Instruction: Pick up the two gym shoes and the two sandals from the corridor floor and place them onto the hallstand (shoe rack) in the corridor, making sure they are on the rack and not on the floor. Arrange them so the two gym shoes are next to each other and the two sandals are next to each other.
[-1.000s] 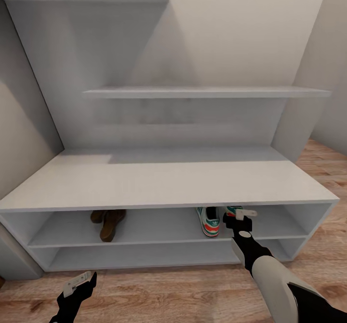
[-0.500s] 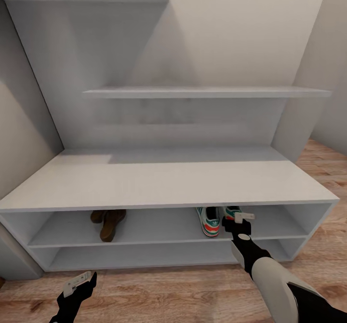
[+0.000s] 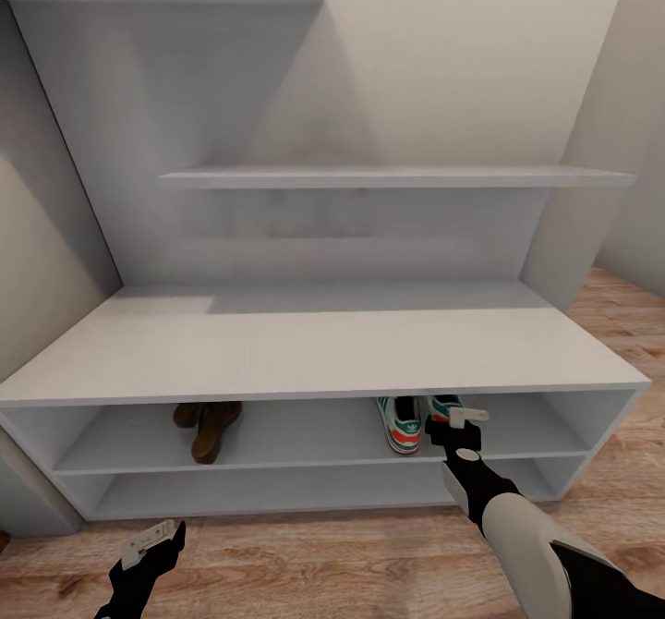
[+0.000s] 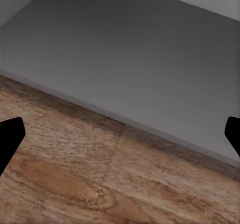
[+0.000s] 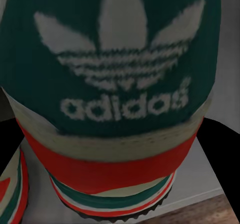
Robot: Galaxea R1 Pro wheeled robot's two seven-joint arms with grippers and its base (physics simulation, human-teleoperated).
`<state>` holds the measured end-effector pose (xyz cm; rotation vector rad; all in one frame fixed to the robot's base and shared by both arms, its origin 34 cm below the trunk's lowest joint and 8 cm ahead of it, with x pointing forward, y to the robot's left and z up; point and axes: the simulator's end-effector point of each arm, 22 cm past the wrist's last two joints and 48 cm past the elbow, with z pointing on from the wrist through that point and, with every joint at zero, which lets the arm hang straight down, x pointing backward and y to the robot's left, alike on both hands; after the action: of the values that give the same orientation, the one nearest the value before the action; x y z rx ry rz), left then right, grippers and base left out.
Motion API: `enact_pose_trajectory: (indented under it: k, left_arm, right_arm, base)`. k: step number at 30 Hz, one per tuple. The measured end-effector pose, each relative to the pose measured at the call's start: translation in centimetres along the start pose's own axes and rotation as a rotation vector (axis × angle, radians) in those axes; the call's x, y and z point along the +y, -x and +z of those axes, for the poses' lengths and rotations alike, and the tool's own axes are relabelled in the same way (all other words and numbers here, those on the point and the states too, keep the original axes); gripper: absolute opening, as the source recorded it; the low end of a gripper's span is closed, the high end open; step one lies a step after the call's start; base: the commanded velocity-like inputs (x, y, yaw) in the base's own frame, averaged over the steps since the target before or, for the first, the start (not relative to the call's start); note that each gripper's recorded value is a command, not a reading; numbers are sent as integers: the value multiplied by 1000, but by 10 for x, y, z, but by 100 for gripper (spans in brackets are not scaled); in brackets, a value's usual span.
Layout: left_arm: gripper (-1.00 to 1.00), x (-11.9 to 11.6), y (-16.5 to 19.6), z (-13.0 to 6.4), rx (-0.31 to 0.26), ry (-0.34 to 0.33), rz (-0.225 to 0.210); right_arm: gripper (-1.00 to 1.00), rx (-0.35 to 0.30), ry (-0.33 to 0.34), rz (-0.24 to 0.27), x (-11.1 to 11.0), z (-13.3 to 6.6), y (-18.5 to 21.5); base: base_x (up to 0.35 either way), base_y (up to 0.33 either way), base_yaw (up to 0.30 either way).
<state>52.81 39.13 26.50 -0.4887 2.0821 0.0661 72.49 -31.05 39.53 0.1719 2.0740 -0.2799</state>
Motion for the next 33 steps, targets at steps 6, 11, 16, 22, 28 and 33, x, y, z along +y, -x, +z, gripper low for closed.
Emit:
enact_pose_trajectory:
  k: [6,11,16,22,28,33]
  left_arm:
    - [100,0,0,0,0,0,0]
    - [100,0,0,0,0,0,0]
    - [100,0,0,0,0,0,0]
    - [100,0,0,0,0,0,0]
    - [100,0,0,0,0,0,0]
    - [100,-1,0,0,0,-1,0]
  right_arm:
    - [-100,0,0,0,0,0,0]
    - [-100,0,0,0,0,0,0]
    - [-100,0,0,0,0,0,0]
    - [-100,0,0,-1,0,0,0]
    - [-100,0,0,-1,0,0,0]
    - [-100,0,0,-1,0,0,0]
  base:
    - [0,0,0]
    - [0,0,0]
    - [0,0,0]
    - [0,0,0]
    - [0,0,0]
    - [0,0,0]
